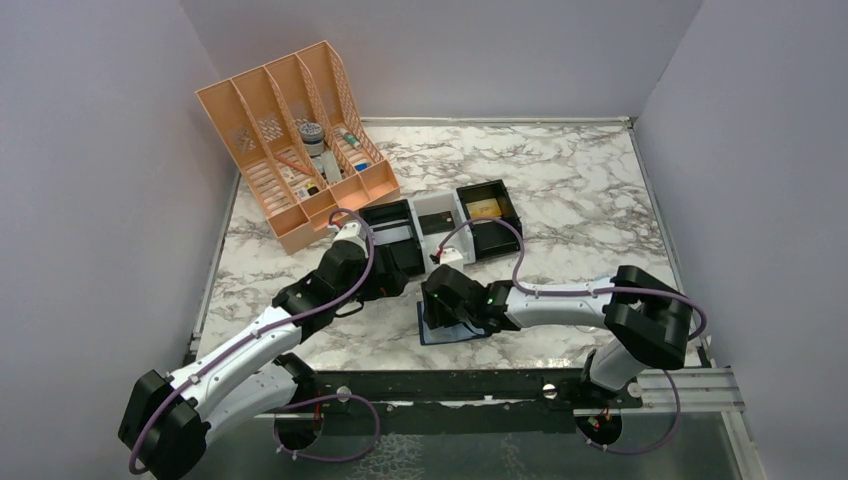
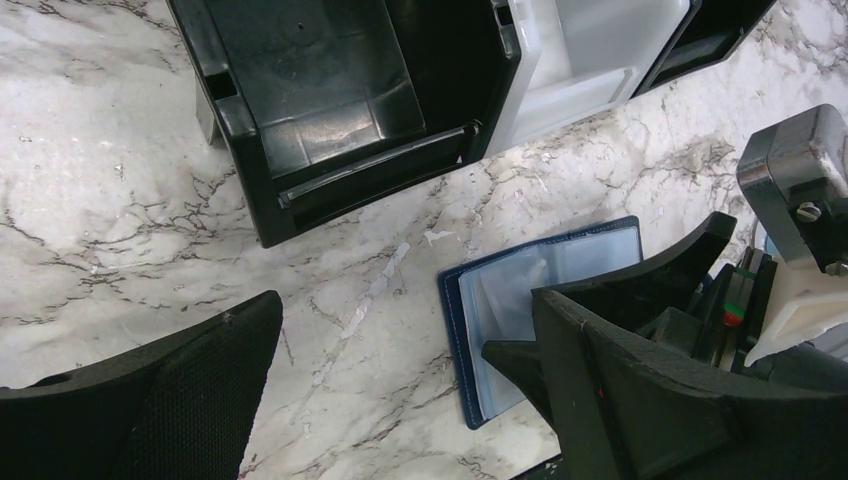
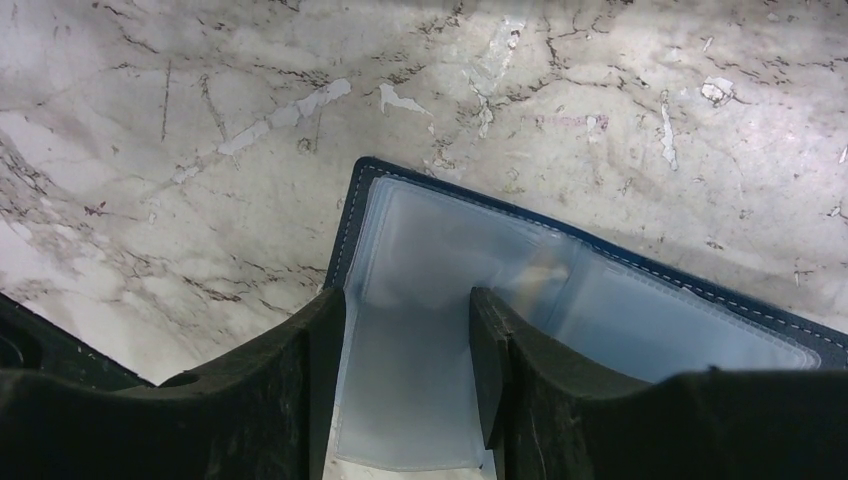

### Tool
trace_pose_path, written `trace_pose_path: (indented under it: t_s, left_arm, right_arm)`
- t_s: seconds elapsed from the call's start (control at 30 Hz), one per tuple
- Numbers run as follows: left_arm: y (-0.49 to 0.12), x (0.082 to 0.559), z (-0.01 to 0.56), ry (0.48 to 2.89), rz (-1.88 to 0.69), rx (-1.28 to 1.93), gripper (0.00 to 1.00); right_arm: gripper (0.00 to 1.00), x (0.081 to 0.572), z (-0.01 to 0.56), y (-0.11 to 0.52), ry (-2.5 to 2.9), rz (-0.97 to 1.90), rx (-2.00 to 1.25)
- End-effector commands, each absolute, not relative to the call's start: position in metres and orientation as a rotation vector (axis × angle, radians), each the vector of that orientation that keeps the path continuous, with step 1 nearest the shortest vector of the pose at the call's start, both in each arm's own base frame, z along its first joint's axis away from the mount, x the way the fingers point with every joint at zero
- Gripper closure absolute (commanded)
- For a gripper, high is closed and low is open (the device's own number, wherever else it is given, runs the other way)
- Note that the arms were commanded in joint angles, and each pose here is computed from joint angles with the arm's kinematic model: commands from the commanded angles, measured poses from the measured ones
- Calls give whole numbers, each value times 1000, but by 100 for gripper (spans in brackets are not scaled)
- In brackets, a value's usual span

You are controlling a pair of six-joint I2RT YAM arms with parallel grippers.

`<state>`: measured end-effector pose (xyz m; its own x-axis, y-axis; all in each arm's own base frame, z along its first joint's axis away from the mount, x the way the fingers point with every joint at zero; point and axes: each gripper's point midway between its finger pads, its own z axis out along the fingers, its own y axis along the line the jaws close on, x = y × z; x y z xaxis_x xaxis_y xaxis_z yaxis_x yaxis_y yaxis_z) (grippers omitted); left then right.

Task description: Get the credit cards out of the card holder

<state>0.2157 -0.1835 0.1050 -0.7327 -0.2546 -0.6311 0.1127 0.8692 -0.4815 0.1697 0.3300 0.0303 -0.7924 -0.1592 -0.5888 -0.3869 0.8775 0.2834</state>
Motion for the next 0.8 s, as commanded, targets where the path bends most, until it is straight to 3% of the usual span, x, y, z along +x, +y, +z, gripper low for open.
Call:
trace_pose_path:
  t_s: [0.0,0.47,0.77]
  left_arm:
    - [-185,217,106,2292,-665,-86,1]
    - [-189,212,108,2291,-707,-68,1]
    - [-215,203,112,2294,-869,60,3]
  right_arm:
    - [51,165,9,318,2542,423,-440]
    - [77,170,41,320,2503,676,-304]
    - [75,183,71,310,2438,992,-154]
